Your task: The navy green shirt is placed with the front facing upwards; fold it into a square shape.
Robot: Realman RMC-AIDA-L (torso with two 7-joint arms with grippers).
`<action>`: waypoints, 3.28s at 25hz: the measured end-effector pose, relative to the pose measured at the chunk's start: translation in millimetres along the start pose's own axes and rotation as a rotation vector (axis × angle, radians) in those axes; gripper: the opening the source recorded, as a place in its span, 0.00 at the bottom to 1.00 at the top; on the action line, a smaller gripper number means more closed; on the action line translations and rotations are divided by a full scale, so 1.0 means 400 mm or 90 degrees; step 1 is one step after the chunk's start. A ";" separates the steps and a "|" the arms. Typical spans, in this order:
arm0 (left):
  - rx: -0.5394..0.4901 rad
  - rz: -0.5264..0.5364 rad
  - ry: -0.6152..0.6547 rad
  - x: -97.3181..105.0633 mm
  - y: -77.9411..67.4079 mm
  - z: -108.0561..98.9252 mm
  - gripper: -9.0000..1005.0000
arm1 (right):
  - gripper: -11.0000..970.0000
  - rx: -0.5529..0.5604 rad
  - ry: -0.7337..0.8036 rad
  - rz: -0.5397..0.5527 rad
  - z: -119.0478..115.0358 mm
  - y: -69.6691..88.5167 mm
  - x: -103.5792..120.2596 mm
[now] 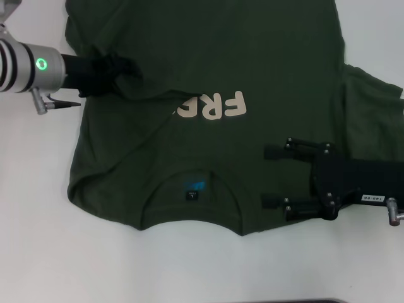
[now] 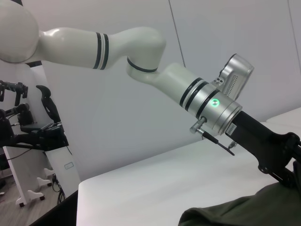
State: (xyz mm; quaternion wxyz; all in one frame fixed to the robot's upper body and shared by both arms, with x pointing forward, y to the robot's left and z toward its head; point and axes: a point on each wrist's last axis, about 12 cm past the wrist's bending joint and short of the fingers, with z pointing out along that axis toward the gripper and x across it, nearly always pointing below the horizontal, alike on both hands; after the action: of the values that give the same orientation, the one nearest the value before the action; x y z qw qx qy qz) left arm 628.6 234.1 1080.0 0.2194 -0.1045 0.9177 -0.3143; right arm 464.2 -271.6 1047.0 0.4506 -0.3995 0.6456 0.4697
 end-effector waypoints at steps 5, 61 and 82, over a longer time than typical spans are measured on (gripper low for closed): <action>-0.001 0.021 0.016 0.010 -0.027 0.019 0.58 | 0.93 0.001 0.001 -0.002 0.001 -0.002 -0.001; -0.016 -0.027 0.015 0.010 -0.025 0.024 0.58 | 0.93 0.004 -0.004 0.003 -0.004 0.003 0.002; 0.195 -0.049 -0.045 -0.028 -0.022 -0.102 0.58 | 0.93 -0.002 -0.005 -0.008 0.001 -0.005 -0.010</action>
State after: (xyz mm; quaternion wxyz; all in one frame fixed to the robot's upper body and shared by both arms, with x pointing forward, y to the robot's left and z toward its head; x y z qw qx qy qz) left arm 619.8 252.7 1117.9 0.2527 -0.1161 0.8459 -0.4550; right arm 467.4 -271.4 1050.2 0.4555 -0.4021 0.6407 0.4694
